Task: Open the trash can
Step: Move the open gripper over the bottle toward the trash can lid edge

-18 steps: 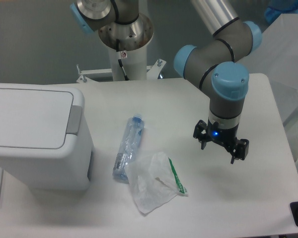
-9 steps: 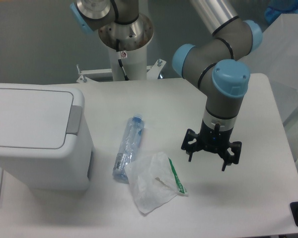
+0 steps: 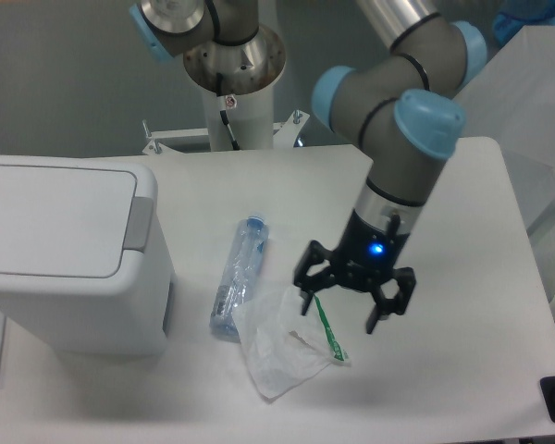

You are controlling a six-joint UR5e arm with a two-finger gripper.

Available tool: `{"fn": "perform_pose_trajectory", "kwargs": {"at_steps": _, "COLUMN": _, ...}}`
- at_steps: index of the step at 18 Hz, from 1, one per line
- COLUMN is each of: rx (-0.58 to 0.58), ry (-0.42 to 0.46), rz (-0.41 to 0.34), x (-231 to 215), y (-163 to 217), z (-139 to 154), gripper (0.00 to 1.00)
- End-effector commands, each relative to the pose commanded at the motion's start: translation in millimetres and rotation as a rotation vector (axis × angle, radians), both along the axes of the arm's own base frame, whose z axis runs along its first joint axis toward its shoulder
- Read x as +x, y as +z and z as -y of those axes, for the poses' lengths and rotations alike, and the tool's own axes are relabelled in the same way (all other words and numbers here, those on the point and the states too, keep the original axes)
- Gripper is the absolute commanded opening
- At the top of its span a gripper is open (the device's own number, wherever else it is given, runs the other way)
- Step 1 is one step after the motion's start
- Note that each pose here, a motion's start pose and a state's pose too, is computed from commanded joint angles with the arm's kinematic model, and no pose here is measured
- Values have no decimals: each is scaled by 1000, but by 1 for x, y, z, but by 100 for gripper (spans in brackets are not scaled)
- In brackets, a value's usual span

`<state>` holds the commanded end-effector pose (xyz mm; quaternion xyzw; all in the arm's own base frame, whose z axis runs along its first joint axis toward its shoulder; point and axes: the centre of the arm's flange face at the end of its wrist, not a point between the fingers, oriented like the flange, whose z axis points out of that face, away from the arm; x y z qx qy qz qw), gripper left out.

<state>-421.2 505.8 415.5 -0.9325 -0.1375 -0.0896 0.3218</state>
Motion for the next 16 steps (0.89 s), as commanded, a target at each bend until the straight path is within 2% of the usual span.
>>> {"fn": "perform_pose_trajectory", "kwargs": {"at_steps": 3, "rx": 37, "ry": -34, "rz": -10, "x": 24, "y": 22, "z": -7, "gripper": 100}}
{"fn": "perform_pose_trajectory", "kwargs": {"at_steps": 7, "rx": 74, "ry": -45, "rz": -12, "x": 65, "y": 49, "z": 11, "gripper": 100}}
{"fn": "perform_pose_trajectory", "kwargs": {"at_steps": 10, "rx": 85, "ry": -58, "rz": -20, "x": 86, "y": 59, "z": 17, "gripper": 100}}
{"fn": "perform_pose_trajectory", "kwargs": {"at_steps": 16, "rx": 92, "ry": -116, "rz": -20, "x": 125, "y": 65, "z": 4, "gripper": 100}}
